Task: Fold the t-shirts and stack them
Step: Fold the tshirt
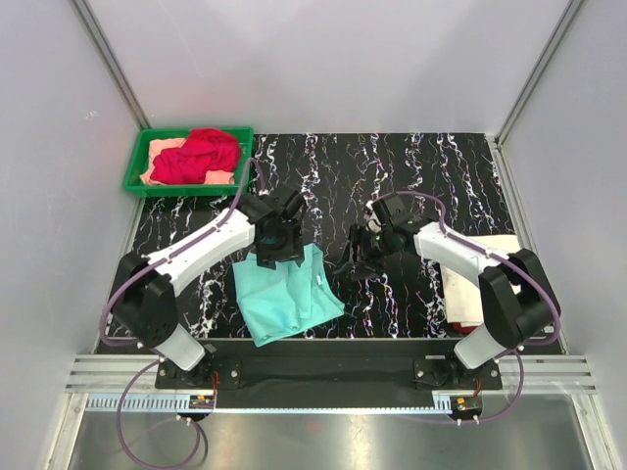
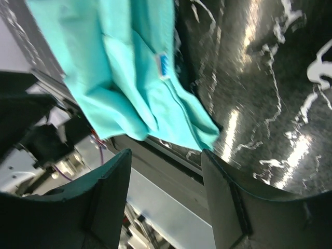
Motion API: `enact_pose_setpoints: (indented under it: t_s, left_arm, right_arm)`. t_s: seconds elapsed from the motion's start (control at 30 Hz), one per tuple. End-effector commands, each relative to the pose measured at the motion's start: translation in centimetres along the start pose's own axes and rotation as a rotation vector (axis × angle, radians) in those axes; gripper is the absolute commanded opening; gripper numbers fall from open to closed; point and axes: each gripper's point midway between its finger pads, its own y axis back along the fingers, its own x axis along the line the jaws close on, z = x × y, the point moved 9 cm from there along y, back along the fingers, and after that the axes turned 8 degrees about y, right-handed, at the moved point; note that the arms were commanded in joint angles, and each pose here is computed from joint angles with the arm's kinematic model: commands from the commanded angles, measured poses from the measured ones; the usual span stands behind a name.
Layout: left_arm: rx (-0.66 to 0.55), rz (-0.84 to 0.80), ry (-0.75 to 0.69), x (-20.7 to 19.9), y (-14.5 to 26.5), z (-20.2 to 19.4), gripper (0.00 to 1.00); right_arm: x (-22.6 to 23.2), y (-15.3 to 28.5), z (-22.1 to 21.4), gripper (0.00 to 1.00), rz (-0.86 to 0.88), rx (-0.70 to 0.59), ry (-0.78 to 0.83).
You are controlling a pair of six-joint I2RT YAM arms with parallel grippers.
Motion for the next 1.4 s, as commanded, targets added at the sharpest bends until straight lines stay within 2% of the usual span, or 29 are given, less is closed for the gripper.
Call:
enact_pose_setpoints:
  t_s: [0.0, 0.13, 0.33, 0.57, 0.6, 0.73, 0.8, 0.87, 0.93, 1.07, 1.37]
  left_arm:
    - [-0.059, 0.058, -0.032, -0.1, 0.1, 0.5, 0.64]
    - [-0.052, 0.129, -0.053, 0.3, -1.9, 0.6, 0.64]
    - [-0.034, 0.196, -0.08, 0.6, -4.5, 0.5, 0.61]
    - [-0.007, 0.221, -0.104, 0.3, -6.3, 0.9, 0.49]
    - [-0.009, 0.229, -0.11, 0.4, -6.4, 1.0, 0.48]
    - [-0.008, 0.239, -0.111, 0.8, -6.9, 1.1, 0.42]
    - [-0.017, 0.229, -0.108, 0.8, -7.0, 1.2, 0.34]
    - [-0.023, 0.212, -0.105, 0.6, -6.9, 1.3, 0.28]
    - [-0.027, 0.208, -0.102, 0.6, -6.8, 1.5, 0.17]
    - [-0.04, 0.192, -0.096, 0.3, -6.0, 1.8, 0.01]
    - [-0.093, 0.102, -0.072, -1.9, -2.1, 3.4, 0.0]
  right_arm:
    - [-0.7, 0.4, -1.3, 0.63, 0.009, 0.05, 0.09]
    - [-1.2, 0.1, -1.3, 0.64, -0.009, 0.057, 0.135]
    - [-0.3, -1.4, 0.4, 0.64, 0.074, 0.061, 0.184]
    - [2.2, -4.4, 2.9, 0.51, 0.216, 0.092, 0.22]
    - [2.7, -4.6, 3.4, 0.47, 0.223, 0.087, 0.219]
    - [2.6, -6.5, 4.9, 0.41, 0.236, 0.102, 0.203]
    - [3.0, -7.0, 5.4, 0.37, 0.261, 0.103, 0.198]
    - [3.0, -8.0, 5.9, 0.28, 0.285, 0.12, 0.191]
    - [2.3, -9.2, 6.2, 0.21, 0.271, 0.138, 0.171]
    - [1.8, -10.8, 7.0, 0.13, 0.253, 0.147, 0.168]
    - [0.0, -13.1, 7.6, 0.06, 0.162, 0.2, 0.165]
